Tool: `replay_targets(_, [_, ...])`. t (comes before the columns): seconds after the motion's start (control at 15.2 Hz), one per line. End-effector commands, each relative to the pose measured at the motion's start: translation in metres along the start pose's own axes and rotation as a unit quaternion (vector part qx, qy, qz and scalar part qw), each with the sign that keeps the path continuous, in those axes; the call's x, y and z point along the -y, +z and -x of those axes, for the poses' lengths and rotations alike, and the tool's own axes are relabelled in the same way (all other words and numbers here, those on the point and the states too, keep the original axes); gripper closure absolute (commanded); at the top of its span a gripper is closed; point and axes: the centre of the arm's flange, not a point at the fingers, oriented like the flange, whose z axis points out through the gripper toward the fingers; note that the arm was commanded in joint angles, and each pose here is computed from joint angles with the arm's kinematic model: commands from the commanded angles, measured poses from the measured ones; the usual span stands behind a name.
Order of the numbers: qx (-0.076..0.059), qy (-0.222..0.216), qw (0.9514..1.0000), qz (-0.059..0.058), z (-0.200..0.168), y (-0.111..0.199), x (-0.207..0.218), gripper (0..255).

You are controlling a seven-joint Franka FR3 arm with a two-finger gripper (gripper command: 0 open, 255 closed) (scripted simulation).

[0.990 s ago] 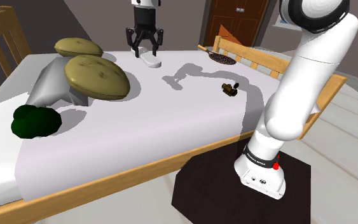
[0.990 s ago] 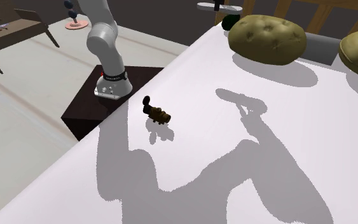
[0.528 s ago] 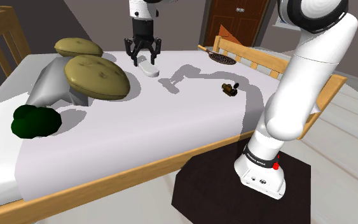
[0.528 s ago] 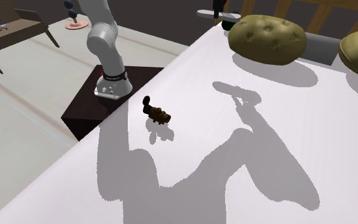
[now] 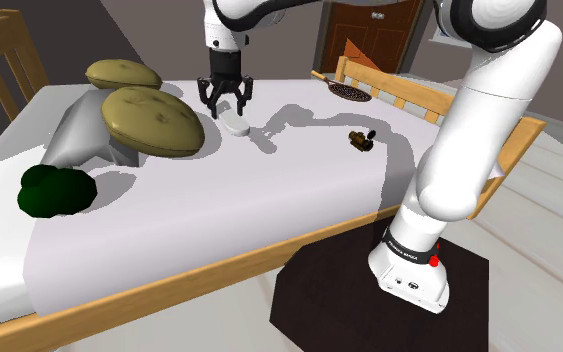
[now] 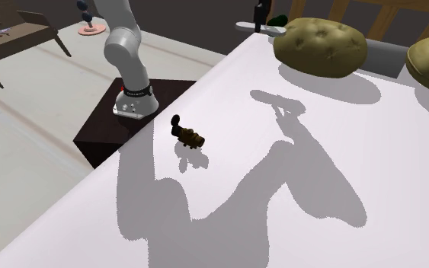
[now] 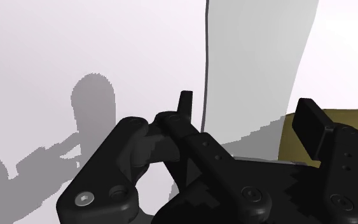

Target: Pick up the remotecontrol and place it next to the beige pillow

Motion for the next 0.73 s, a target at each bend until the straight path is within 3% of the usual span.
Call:
replay_targets(0.0, [0.000, 0.000, 1.0000, 0.000, 0.001, 0.011, 0.000, 255])
replay_targets(0.66, [0.000, 0.000, 1.0000, 0.000, 0.001, 0.064, 0.001, 255])
